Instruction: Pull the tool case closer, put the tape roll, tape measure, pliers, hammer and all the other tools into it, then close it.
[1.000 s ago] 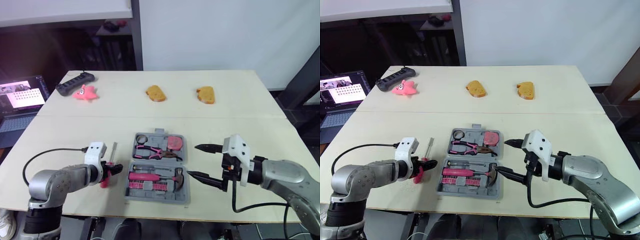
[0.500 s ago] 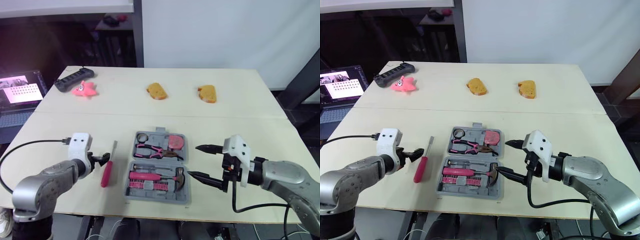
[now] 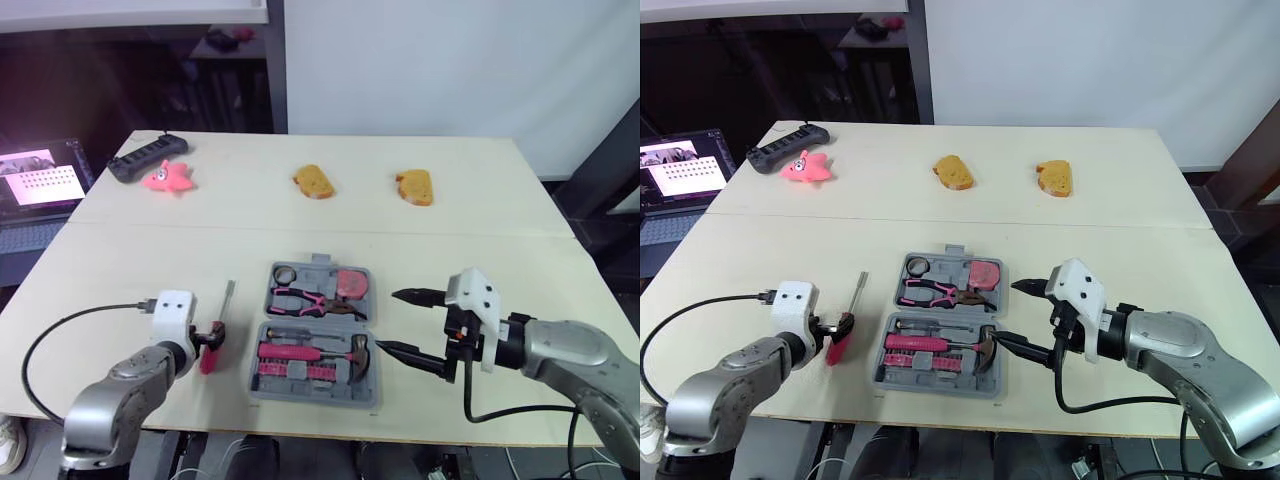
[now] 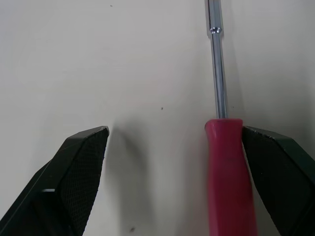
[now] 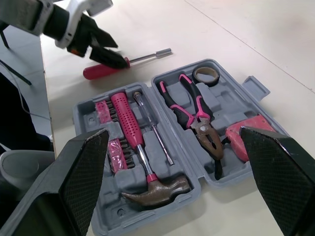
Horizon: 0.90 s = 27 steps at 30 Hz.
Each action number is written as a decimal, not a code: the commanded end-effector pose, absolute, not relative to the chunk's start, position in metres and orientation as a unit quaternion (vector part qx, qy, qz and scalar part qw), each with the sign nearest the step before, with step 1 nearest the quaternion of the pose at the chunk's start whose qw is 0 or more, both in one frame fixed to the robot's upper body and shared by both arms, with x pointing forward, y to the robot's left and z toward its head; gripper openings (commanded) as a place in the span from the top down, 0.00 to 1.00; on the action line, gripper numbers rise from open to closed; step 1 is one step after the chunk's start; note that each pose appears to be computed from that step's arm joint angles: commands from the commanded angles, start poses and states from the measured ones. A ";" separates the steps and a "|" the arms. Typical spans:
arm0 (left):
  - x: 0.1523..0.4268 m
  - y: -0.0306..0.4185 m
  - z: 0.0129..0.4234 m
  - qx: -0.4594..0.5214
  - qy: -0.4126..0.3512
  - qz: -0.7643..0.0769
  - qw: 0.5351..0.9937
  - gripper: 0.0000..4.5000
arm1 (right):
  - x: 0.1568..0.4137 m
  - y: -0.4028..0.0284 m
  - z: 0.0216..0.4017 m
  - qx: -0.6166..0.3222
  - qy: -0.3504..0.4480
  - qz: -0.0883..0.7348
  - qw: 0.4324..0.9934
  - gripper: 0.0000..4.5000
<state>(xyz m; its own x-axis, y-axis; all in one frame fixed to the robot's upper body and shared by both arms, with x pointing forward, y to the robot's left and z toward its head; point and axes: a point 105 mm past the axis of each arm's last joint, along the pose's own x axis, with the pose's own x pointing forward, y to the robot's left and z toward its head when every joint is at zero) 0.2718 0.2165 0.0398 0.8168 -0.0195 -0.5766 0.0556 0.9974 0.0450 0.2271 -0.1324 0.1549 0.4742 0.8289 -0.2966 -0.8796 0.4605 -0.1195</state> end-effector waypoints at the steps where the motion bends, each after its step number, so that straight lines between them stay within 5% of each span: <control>1: 0.276 0.204 0.036 0.045 0.300 -0.041 0.952 0.01 | 0.227 -0.130 0.165 -0.131 0.079 0.506 0.849 0.00; 19: 0.274 0.181 0.030 0.051 0.334 -0.069 0.938 0.01 | 0.229 -0.132 0.167 -0.139 0.083 0.503 0.849 0.00; 22: 0.274 0.181 0.031 0.050 0.337 -0.070 0.938 0.17 | 0.229 -0.132 0.167 -0.139 0.083 0.503 0.849 0.00; 27: 0.271 0.179 0.032 0.048 0.338 -0.070 0.937 0.71 | 0.229 -0.133 0.167 -0.142 0.085 0.503 0.848 0.00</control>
<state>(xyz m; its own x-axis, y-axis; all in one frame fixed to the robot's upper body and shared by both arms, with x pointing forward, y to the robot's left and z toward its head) 0.2774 0.1793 0.0397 0.7870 -0.1001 -0.6087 0.1613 0.9858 0.0464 0.2293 -0.1313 0.1589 0.4711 0.8300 -0.2985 -0.8815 0.4548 -0.1268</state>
